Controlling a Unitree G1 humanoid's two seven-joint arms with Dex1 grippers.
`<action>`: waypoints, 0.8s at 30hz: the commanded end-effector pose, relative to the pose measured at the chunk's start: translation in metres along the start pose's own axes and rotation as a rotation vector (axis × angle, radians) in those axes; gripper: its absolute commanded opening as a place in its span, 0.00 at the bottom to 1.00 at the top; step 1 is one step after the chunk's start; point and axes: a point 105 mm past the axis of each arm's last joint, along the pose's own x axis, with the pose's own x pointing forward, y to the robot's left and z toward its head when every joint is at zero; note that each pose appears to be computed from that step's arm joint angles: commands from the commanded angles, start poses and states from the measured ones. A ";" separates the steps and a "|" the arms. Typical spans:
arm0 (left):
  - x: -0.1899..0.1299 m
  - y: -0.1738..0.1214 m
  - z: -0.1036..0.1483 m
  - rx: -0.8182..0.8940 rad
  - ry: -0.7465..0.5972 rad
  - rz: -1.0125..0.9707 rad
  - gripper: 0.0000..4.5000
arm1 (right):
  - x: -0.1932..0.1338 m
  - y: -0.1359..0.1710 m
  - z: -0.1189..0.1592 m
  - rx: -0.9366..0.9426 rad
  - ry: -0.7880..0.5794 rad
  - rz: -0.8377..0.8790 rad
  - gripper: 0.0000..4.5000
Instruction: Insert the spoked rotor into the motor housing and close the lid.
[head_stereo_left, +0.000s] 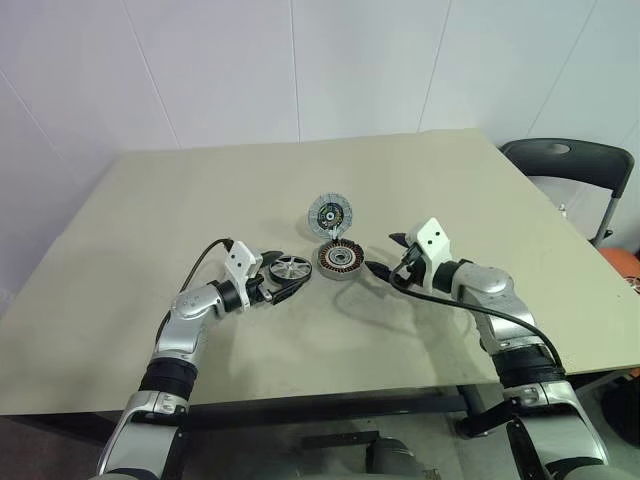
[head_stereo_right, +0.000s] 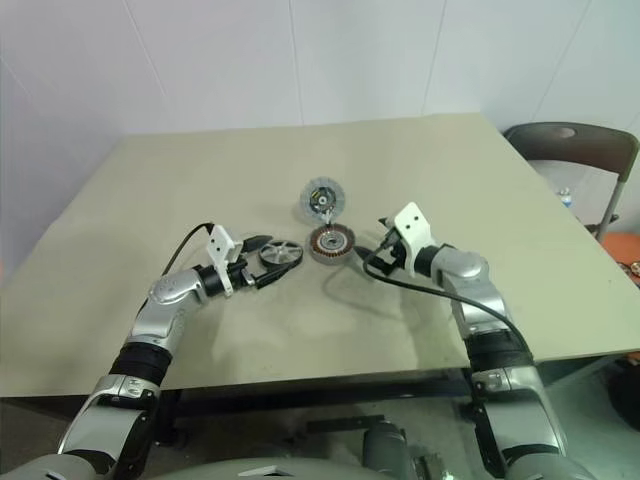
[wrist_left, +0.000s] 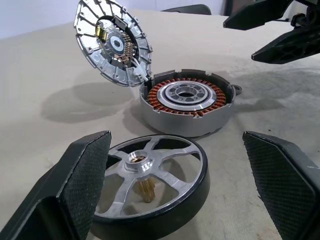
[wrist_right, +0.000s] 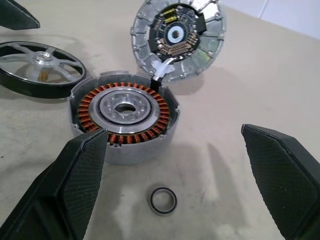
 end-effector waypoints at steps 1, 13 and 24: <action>0.003 0.003 0.018 0.040 -0.039 -0.017 1.00 | 0.000 0.000 0.021 -0.009 -0.084 -0.024 1.00; -0.010 0.008 0.024 0.031 -0.050 -0.006 1.00 | 0.006 0.001 -0.007 0.066 0.037 -0.067 1.00; -0.015 0.012 0.026 0.039 -0.045 0.006 1.00 | 0.021 0.008 -0.031 0.115 0.141 -0.090 1.00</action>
